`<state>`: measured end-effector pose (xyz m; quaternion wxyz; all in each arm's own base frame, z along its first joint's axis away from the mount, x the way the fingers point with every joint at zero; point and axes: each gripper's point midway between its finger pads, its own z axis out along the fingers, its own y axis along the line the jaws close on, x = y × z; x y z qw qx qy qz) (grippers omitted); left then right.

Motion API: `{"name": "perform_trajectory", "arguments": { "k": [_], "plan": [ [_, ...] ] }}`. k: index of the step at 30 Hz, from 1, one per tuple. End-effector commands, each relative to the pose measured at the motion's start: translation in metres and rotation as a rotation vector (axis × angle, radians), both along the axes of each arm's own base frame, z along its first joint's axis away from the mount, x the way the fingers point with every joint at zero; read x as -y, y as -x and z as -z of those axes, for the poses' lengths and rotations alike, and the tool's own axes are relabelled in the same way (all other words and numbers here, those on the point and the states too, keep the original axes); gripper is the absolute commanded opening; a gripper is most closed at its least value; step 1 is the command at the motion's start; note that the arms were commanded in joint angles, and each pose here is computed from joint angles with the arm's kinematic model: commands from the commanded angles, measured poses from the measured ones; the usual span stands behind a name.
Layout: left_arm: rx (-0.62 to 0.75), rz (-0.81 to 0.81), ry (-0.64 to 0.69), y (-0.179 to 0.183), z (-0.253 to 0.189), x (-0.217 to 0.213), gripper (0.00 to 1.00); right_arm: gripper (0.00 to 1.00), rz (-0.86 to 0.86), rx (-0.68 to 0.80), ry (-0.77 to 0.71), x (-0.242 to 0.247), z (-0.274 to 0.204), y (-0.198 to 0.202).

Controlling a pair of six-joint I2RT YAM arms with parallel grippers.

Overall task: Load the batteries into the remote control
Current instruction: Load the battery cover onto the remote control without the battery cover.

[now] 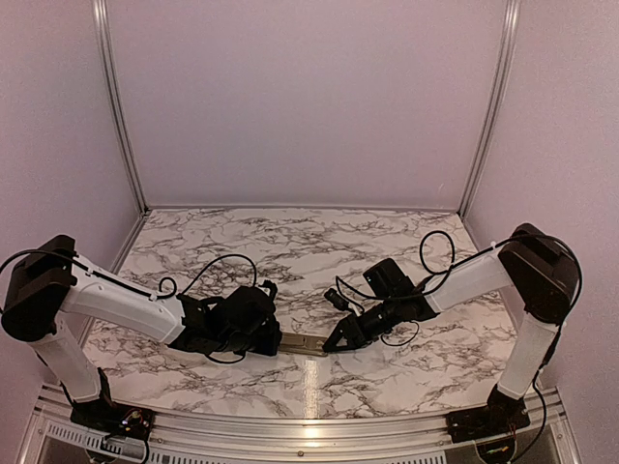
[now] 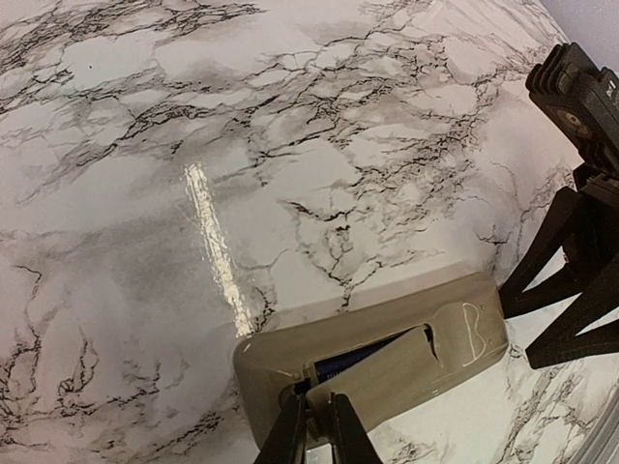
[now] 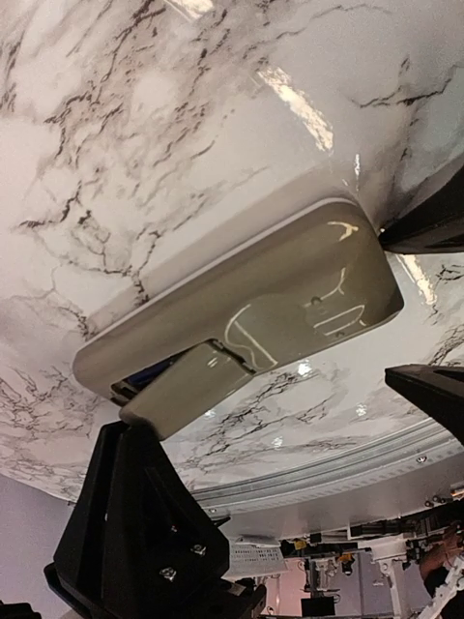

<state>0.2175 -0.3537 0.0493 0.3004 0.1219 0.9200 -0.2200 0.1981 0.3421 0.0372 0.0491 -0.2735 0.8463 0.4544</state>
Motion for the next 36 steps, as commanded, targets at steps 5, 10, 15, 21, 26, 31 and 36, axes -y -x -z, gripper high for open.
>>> {"name": "perform_trajectory", "arguments": {
  "k": [5,10,15,21,26,31,36],
  "plan": [
    [0.026,0.059,0.079,0.005,-0.013,0.020,0.09,0.37,-0.018,0.029,-0.039,-0.009,-0.012,-0.001],
    [0.062,0.059,0.102,0.004,-0.026,0.020,0.08,0.37,-0.018,0.031,-0.041,-0.009,-0.012,-0.001],
    [0.083,0.067,0.103,0.006,-0.031,0.021,0.07,0.37,-0.018,0.033,-0.043,-0.009,-0.012,-0.002],
    [0.046,0.083,0.073,0.010,-0.019,0.025,0.07,0.37,-0.018,0.032,-0.043,-0.009,-0.013,-0.002],
    [0.003,0.067,0.055,0.015,-0.002,0.020,0.07,0.37,-0.020,0.033,-0.043,-0.009,-0.013,-0.001],
    [0.008,0.062,0.032,0.013,0.004,0.018,0.07,0.37,-0.020,0.031,-0.044,-0.009,-0.013,-0.001],
    [0.013,0.066,-0.002,0.011,0.011,0.016,0.08,0.37,-0.019,0.031,-0.044,-0.009,-0.013,-0.001]
  ]
}}
